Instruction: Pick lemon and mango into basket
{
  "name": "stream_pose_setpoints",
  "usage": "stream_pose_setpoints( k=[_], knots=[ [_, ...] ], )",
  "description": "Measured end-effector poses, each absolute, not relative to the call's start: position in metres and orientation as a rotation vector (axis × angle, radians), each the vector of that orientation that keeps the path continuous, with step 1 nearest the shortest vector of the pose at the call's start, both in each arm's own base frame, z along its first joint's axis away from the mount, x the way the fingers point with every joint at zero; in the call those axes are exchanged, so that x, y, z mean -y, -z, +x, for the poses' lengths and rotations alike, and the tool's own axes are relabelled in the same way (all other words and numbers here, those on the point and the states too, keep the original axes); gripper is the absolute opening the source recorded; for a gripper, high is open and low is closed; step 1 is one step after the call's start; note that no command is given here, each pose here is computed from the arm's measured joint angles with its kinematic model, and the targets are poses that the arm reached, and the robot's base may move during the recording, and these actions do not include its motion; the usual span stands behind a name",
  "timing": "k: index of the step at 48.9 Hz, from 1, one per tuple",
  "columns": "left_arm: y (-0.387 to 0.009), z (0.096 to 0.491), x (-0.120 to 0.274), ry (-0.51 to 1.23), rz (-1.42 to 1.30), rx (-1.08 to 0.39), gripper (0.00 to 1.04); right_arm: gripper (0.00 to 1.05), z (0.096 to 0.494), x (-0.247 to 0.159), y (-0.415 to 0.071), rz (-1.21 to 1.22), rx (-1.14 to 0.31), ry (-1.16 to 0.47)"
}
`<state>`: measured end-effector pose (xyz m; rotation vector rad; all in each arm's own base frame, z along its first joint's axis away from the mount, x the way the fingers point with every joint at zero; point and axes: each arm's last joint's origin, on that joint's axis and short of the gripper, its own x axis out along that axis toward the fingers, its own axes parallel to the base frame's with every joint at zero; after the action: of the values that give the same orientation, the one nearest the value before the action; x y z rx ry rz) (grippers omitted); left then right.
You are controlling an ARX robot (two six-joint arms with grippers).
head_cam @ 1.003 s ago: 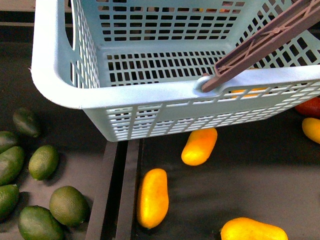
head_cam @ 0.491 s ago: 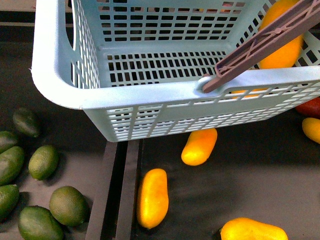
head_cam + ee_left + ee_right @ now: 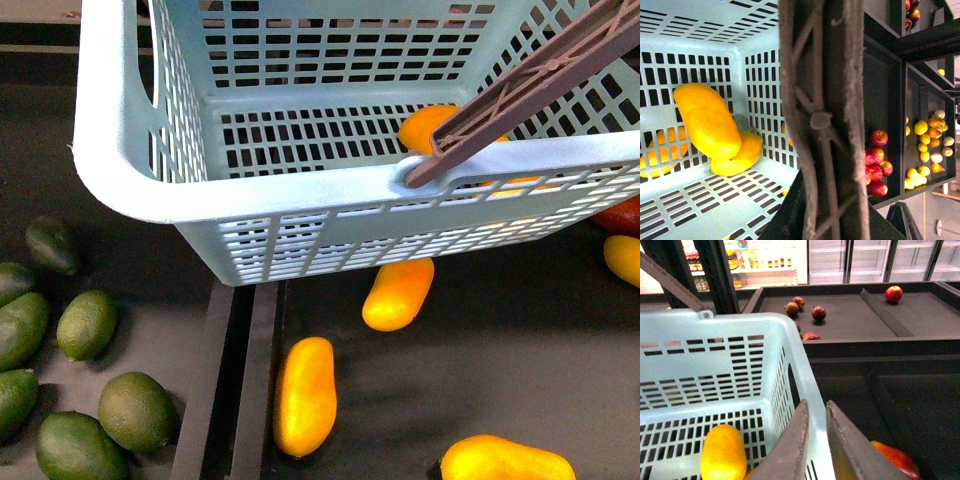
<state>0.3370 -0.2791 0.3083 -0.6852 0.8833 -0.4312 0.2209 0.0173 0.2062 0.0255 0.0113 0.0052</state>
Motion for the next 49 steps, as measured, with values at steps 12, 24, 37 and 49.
stream_pose_setpoints(
  k=[12, 24, 37, 49],
  knots=[
    [-0.308, 0.337, 0.279, 0.43, -0.684, -0.882, 0.05, 0.02, 0.184, -0.001, -0.188, 0.007, -0.008, 0.001],
    [-0.308, 0.337, 0.279, 0.432, -0.685, -0.883, 0.05, 0.02, 0.159, 0.0, -0.178, 0.006, -0.012, -0.001],
    [-0.308, 0.337, 0.279, 0.431, -0.684, -0.883, 0.05, 0.02, 0.141, 0.0, -0.166, 0.006, -0.006, -0.002],
    [-0.308, 0.337, 0.279, 0.43, -0.683, -0.881, 0.05, 0.02, 0.133, 0.0, -0.17, 0.006, 0.008, -0.002]
  ],
)
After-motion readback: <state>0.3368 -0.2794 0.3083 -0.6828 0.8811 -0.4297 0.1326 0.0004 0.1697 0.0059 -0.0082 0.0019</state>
